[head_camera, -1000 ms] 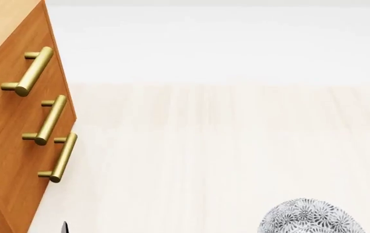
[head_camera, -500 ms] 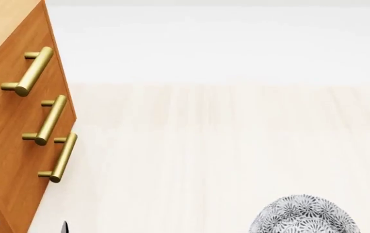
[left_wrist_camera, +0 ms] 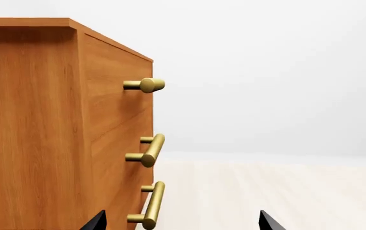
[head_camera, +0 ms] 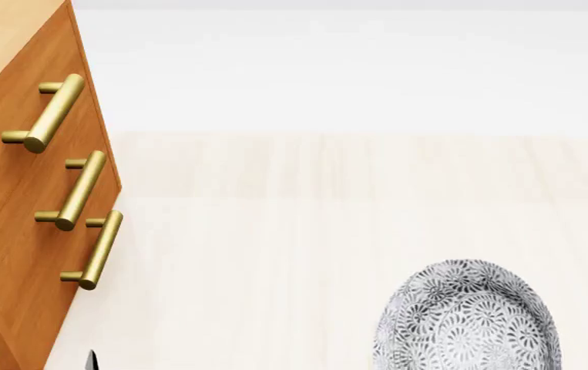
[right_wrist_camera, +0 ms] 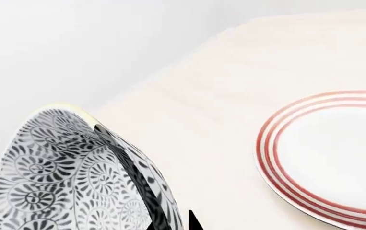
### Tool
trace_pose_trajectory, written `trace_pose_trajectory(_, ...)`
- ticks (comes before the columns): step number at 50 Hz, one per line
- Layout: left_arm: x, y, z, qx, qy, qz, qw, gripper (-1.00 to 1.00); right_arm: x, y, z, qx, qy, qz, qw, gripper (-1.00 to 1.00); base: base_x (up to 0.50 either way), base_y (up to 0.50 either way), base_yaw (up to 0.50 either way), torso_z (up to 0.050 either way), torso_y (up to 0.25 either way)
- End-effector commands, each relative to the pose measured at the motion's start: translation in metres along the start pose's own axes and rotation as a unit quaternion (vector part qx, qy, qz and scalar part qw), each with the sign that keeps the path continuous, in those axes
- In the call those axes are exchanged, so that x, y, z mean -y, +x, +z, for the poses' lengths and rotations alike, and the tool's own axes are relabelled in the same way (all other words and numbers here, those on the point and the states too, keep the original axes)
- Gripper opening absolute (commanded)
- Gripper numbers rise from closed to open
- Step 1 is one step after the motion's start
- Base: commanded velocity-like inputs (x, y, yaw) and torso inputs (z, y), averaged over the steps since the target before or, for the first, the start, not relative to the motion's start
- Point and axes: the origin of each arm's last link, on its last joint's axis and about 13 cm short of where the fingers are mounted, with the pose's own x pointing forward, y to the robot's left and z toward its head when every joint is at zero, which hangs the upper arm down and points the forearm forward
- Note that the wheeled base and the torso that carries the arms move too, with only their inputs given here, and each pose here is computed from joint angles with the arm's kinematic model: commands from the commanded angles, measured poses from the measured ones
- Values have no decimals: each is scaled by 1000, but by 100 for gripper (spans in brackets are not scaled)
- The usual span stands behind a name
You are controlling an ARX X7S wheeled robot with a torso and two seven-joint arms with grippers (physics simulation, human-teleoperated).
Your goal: Put the bowl on top of the cabinet.
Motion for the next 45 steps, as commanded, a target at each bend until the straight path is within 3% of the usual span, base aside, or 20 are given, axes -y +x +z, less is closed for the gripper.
trace_pose_trajectory(1, -3, -1, 2, 2, -6, 4, 1000, 100, -17, -4, 12, 52, -52, 28, 997, -100, 0, 0, 0, 0, 0)
trace_pose_trajectory(12, -4, -3, 3, -1, -12, -3, 1000, 100, -34, -4, 20, 75, -117, 54, 989, -100, 0, 0, 0, 0, 0)
trace_pose_trajectory(30, -3, -2, 2, -3, -14, -7, 1000, 100, -54, 2, 36, 134, -173, 49, 974, -100, 0, 0, 0, 0, 0)
trace_pose_trajectory(45, -3, -2, 2, -3, -14, -9, 1000, 100, -79, 19, 43, 196, -232, 81, 949, -100, 0, 0, 0, 0, 1)
